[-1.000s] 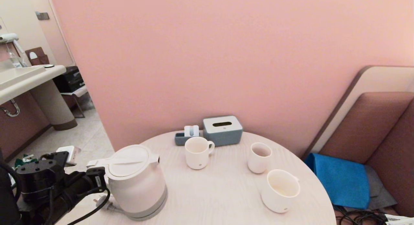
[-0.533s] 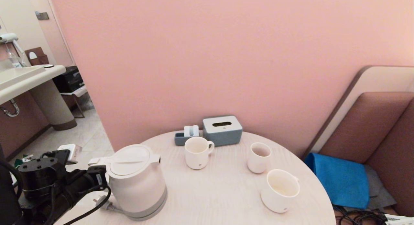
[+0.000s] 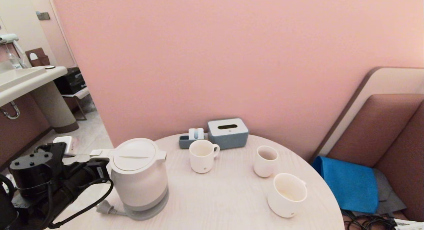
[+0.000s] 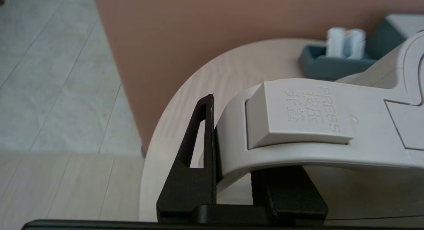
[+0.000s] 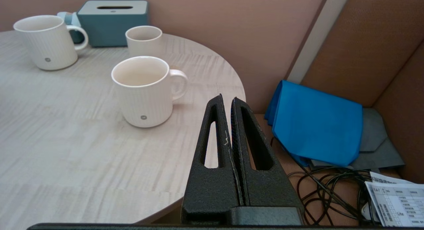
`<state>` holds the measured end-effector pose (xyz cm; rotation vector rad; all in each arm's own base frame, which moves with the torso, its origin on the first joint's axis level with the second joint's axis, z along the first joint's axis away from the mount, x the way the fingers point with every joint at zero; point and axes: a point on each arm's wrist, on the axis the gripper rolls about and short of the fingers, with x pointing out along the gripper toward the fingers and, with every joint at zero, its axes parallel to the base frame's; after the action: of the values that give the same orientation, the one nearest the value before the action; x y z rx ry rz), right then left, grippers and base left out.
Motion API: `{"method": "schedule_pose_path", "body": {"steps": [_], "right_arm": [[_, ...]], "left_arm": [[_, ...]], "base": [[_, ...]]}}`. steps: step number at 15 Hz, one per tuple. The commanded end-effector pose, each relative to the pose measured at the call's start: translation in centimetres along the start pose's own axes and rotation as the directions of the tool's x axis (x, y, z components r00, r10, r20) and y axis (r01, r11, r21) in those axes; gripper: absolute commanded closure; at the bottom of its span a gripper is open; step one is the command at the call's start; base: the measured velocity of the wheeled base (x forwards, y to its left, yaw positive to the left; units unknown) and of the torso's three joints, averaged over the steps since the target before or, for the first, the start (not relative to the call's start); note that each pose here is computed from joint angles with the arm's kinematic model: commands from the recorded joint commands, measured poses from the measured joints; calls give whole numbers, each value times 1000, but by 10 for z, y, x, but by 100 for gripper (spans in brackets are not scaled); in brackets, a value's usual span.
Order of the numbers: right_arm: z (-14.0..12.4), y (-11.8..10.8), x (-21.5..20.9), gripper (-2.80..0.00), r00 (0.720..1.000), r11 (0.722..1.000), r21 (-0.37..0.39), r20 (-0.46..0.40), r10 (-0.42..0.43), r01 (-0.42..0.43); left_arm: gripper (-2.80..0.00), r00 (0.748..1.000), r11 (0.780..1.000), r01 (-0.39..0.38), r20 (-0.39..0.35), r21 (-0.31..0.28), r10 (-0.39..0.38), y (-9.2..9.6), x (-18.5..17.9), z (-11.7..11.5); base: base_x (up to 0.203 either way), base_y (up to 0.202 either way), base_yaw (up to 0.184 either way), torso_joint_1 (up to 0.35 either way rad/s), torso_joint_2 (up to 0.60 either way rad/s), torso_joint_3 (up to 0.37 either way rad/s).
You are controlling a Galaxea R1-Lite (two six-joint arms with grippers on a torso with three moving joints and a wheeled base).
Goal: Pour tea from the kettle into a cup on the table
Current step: Pick up the kettle, then pour water into the cup
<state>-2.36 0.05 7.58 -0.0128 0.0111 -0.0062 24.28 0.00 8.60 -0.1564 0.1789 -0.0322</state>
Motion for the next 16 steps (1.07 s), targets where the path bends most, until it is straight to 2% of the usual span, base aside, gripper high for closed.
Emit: {"method": "schedule_pose_path", "body": {"steps": [1,8,10,14,16], "right_arm": [[0,0,0,0,1000,1000,0,-1,1,-1],[0,0,0,0,1000,1000,-1,-1,0,0],[0,0,0,0,1000,1000,-1,-1,1,-1],[0,0,0,0,1000,1000,-1,-1,2,-2],[0,0,0,0,1000,1000,1,-1,2,-2]], "left_arm": [[0,996,1000,19,91,5,-20,-4,-6,16],[0,995,1000,31,96,5,-31,-11,-15,46],[0,992,999,50,112,8,-50,-18,-20,63],[0,990,993,120,73,21,-121,-47,-29,109],[0,985,988,154,70,30,-155,-68,-32,127]], "base": [[0,0,0,0,0,0],[0,0,0,0,0,0],[0,0,0,0,0,0],[0,0,0,0,0,0],[0,0,0,0,0,0]]}}
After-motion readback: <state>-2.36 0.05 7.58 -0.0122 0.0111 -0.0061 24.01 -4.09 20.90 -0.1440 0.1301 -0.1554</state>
